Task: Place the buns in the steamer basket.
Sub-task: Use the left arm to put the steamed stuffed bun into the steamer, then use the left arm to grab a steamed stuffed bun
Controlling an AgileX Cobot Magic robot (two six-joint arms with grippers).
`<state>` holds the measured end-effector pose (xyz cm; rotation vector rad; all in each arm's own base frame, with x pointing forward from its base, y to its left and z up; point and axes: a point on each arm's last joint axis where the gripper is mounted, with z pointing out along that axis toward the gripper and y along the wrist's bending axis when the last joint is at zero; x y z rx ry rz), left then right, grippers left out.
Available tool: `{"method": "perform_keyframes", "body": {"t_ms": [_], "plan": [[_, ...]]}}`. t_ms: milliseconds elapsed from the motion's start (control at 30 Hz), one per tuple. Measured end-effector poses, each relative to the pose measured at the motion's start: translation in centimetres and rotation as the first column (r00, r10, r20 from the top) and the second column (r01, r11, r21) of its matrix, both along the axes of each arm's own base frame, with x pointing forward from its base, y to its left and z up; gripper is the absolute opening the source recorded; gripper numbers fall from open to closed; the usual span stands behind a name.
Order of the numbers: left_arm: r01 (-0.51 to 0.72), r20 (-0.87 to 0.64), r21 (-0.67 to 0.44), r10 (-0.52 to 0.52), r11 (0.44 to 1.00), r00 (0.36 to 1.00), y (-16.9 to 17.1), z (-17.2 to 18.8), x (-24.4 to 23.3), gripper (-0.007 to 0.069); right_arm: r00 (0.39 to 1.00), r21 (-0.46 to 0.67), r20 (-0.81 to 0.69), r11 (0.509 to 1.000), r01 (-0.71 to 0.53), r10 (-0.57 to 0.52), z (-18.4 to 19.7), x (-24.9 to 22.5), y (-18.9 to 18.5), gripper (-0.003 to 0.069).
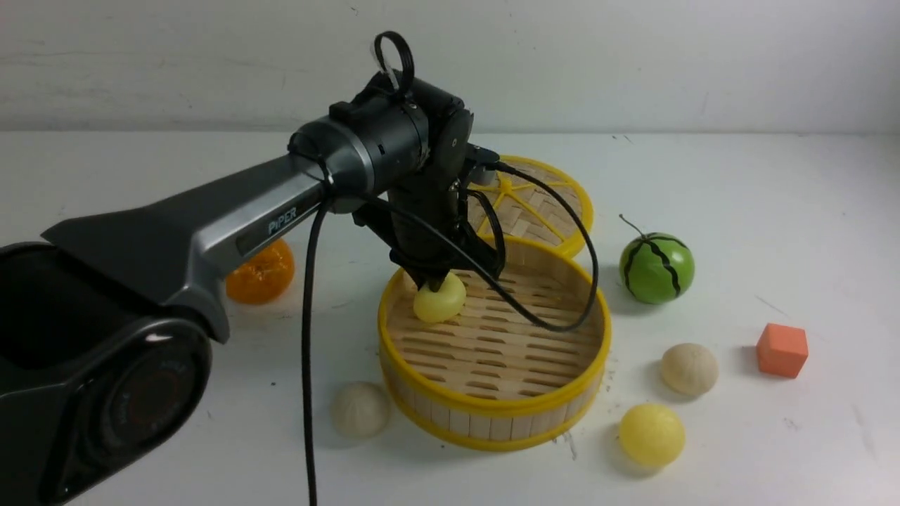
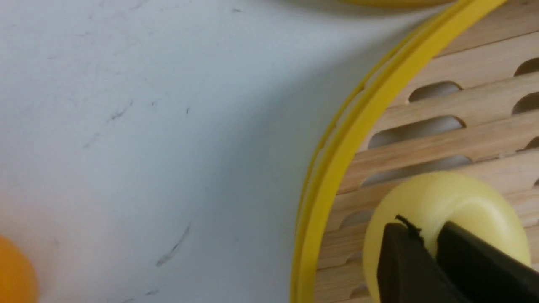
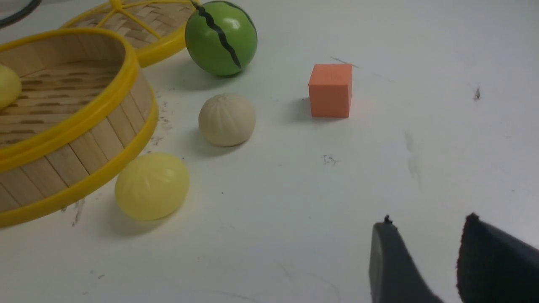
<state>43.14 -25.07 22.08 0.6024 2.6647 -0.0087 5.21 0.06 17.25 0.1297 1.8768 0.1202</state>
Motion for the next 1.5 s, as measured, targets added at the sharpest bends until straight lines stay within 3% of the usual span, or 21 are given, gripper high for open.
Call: {"method": "perform_keyframes", "body": {"t_ms": [67,167,267,400,467,500,533,600,767,900,1133,1500], "plan": [[-0.009,-0.024,-0.037,0.008,0.999,1.0,-0.2,0.6,-0.4,0.0212,1.0,0.0,0.0,1.0,0.0,0.0,0.0,0.0,0.0,0.0241],[-0.017,-0.041,-0.08,0.014,0.997,0.999,-0.1,2.5,-1.2,0.0323,1.0,0.0,0.0,1.0,0.0,0.0,0.0,0.0,0.0,0.0241],[-0.023,-0.052,-0.1,0.018,0.995,0.998,0.7,6.2,-2.9,0.0381,1.0,0.0,0.0,1.0,0.0,0.0,0.0,0.0,0.0,0.0241],[-0.025,-0.014,-0.136,0.023,0.99,1.0,2.0,10.4,-5.1,0.0313,1.0,0.0,0.0,1.0,0.0,0.0,0.0,0.0,0.0,0.0241],[-0.03,-0.013,-0.141,0.029,0.99,1.0,3.9,12.6,-8.2,0.0158,1.0,0.0,0.0,1.0,0.0,0.0,0.0,0.0,0.0,0.0241],[-0.031,-0.016,-0.141,0.029,0.99,0.999,4.1,12.6,-8.4,0.0145,1.0,0.0,0.0,1.0,0.0,0.0,0.0,0.0,0.0,0.0241],[-0.037,-0.061,-0.121,0.03,0.992,0.998,5.3,12.3,-10.7,0.0038,1.0,0.0,0.0,1.0,0.0,0.0,0.0,0.0,0.0,0.0241],[-0.038,-0.122,-0.091,0.027,0.995,0.992,6.3,11.1,-12.4,-0.0013,1.0,0.0,0.0,1.0,0.0,0.0,0.0,0.0,0.0,0.0241],[-0.032,-0.188,-0.056,0.021,0.998,0.982,7.1,5.7,-13.9,-0.0013,1.0,0.0,0.0,1.0,0.0,0.0,0.0,0.0,0.0,0.0241],[-0.027,-0.191,-0.032,0.02,0.999,0.981,6.8,3.1,-13.2,0.0038,1.0,0.0,0.0,1.0,0.0,0.0,0.0,0.0,0.0,0.0241],[0.004,-0.153,0.016,-0.001,1.0,0.988,6.2,-0.1,-11.3,0.0222,1.0,0.0,0.0,1.0,0.0,0.0,0.0,0.0,0.0,0.0241],[0.023,-0.136,0.041,-0.017,0.999,0.991,5.8,-2.1,-10.2,0.0257,1.0,0.0,0.0,1.0,0.0,0.0,0.0,0.0,0.0,0.0241]]}}
